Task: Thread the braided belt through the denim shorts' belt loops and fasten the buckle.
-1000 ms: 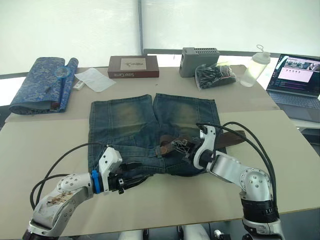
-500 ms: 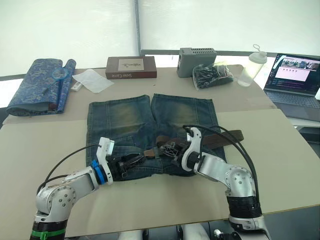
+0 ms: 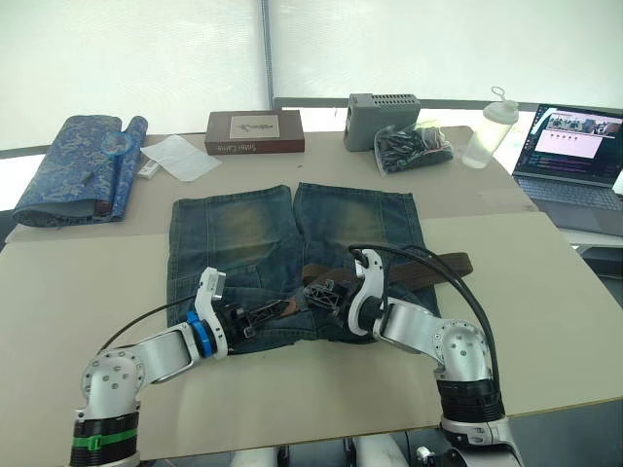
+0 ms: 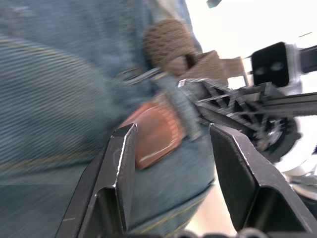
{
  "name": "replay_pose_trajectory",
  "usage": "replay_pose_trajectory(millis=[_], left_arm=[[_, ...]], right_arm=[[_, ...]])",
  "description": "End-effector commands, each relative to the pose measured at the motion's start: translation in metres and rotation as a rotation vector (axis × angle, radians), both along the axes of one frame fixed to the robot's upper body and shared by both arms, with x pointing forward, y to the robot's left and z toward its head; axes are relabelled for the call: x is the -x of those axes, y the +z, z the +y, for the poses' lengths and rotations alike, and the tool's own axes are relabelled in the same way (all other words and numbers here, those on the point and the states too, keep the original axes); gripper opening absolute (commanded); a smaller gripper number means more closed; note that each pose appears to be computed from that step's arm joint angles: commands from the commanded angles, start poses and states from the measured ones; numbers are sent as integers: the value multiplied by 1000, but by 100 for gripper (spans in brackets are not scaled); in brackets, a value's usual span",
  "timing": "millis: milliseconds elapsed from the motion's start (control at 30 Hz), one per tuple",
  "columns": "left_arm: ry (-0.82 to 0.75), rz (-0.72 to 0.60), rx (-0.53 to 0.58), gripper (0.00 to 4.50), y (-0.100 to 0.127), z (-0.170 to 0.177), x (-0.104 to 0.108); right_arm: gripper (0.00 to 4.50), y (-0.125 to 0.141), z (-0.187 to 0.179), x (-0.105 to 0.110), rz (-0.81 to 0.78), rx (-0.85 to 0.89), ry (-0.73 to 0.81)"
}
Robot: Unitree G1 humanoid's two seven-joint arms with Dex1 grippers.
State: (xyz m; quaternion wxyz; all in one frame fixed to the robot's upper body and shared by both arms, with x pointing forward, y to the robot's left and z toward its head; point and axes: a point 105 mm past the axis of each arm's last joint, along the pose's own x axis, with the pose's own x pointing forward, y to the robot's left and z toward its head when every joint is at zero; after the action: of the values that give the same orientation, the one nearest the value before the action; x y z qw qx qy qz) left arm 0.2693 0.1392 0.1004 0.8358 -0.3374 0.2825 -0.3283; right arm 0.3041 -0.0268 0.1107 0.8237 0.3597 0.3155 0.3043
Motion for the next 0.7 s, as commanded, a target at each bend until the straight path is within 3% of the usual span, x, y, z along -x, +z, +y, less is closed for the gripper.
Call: replay_pose_trajectory(millis=[33, 367, 700], left_arm=[[-10, 7, 25, 246, 6, 1, 6], [35, 30, 151, 246, 14, -14, -6], [72, 72, 207, 246, 11, -23, -12]], right_arm=[[0, 2, 0, -2, 42, -68, -24], [0, 10, 8, 2, 51, -120, 9], [0, 9, 7, 3, 44, -101, 21]])
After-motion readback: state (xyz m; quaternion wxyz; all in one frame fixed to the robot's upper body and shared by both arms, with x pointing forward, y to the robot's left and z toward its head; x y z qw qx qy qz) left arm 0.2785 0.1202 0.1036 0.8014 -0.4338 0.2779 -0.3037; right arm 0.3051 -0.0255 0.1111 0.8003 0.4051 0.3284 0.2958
